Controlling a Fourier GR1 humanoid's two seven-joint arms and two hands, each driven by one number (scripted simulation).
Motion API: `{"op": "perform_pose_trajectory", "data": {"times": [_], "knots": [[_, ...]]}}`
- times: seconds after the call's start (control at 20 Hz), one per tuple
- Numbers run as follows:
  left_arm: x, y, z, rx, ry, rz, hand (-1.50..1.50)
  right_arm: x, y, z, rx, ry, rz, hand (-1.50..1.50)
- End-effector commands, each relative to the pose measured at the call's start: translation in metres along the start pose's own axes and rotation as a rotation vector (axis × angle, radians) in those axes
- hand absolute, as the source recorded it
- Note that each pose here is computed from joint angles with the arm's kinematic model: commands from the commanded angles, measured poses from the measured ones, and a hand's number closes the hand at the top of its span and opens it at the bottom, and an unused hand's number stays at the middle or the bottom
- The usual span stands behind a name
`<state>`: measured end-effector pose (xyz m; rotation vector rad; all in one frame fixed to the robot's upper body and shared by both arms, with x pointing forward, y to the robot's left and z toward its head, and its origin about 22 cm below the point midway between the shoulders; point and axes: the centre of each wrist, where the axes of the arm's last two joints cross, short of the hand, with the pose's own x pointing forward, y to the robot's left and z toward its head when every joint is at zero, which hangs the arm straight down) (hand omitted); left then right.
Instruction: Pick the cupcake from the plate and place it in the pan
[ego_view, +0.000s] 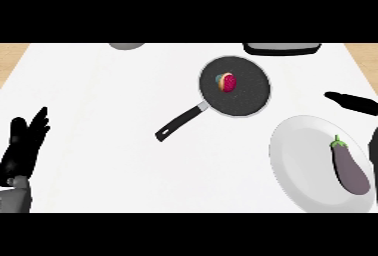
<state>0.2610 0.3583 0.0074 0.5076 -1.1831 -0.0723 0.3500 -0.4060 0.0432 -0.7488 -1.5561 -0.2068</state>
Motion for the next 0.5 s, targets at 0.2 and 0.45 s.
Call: {"op": "perform_pose_trajectory", "data": {"times": [0.2, 0.45], "knots": [[0.014, -0.005, 0.011, -0.009, -0.023, 0.001, 0.0, -0.014, -0.108, 0.04, 0.056, -0.019, 0.023, -1.5], [0.001, -0.006, -0.004, -0.033, -0.015, -0.001, 0.0, 0.012, -0.146, 0.059, 0.045, -0.02, 0.032, -1.5]]}}
